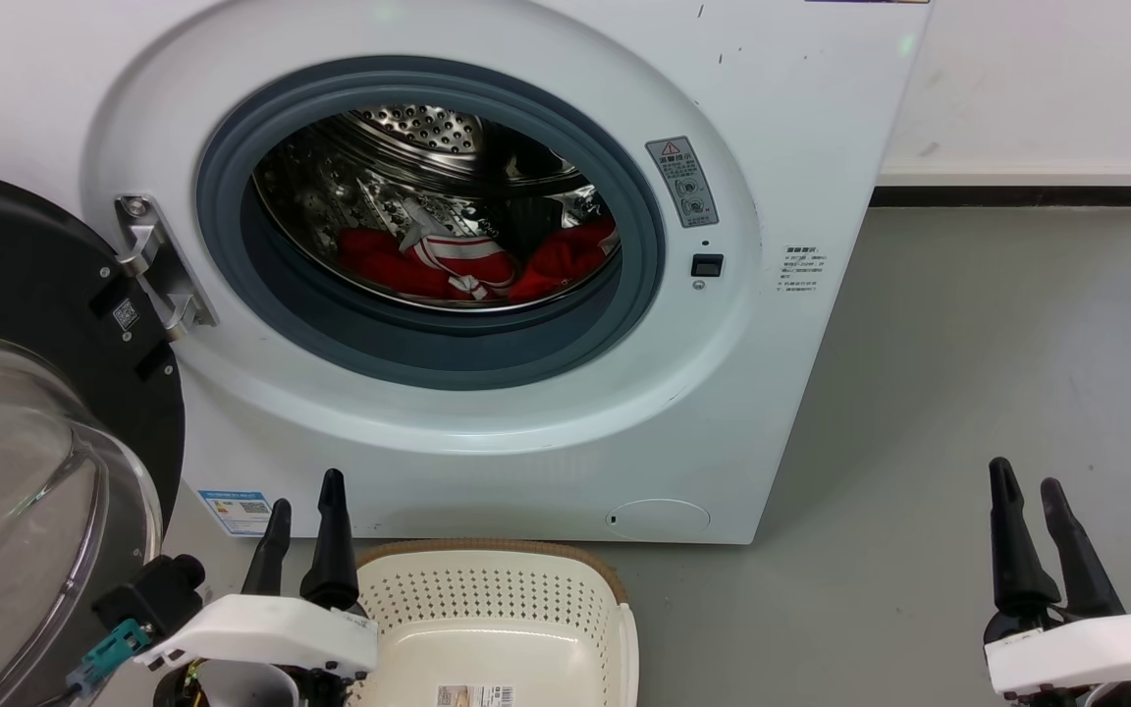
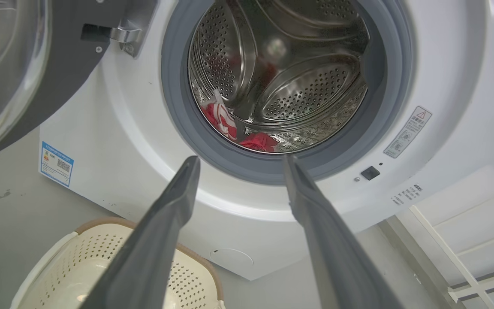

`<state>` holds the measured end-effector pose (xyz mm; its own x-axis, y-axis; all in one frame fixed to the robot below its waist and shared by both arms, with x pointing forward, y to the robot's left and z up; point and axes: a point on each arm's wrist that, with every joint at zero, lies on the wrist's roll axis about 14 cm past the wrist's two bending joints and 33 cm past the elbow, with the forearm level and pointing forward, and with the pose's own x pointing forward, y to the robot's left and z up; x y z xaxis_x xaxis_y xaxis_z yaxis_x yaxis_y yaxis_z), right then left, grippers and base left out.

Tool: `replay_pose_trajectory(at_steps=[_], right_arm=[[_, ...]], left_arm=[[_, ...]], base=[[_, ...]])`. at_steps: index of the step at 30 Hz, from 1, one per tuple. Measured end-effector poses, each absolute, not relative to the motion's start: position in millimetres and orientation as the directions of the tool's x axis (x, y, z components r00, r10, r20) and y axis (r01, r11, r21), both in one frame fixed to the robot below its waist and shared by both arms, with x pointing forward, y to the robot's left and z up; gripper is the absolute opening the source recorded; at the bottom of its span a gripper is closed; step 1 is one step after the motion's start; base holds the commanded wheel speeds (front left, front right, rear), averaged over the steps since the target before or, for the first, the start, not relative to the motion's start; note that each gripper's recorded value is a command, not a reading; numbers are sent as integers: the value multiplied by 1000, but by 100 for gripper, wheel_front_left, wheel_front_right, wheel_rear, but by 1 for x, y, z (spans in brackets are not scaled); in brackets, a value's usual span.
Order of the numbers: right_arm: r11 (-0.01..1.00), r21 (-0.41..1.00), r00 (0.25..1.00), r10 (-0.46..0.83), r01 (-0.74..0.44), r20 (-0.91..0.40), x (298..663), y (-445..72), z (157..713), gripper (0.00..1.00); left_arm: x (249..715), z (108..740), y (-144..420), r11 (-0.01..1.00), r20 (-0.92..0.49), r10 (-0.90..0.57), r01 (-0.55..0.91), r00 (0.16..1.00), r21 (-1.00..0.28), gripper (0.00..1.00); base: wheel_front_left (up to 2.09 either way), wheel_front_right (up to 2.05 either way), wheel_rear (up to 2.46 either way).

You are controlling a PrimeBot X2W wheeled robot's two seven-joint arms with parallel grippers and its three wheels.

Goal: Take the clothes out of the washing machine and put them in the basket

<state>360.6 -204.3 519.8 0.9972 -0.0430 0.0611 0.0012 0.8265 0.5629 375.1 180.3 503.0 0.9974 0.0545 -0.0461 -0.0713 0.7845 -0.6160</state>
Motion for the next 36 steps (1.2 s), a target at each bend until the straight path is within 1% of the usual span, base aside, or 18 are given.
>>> replay_pose_trajectory(at_steps=[7,16,36], right_arm=[[882,470,996,-38,-4,80,358,-204,524,100],[936,352,995,-24,-14,102,354,-201,528,100],[991,131,990,10,-29,143,348,-196,537,100]], left_arm=[[373,503,177,852,-37,51,-63,998,-520,100],[372,508,176,911,-12,54,-54,998,-408,100],[368,519,173,969,61,58,-42,996,-242,100]], base=[[0,0,0],[0,0,0],[0,0,0]])
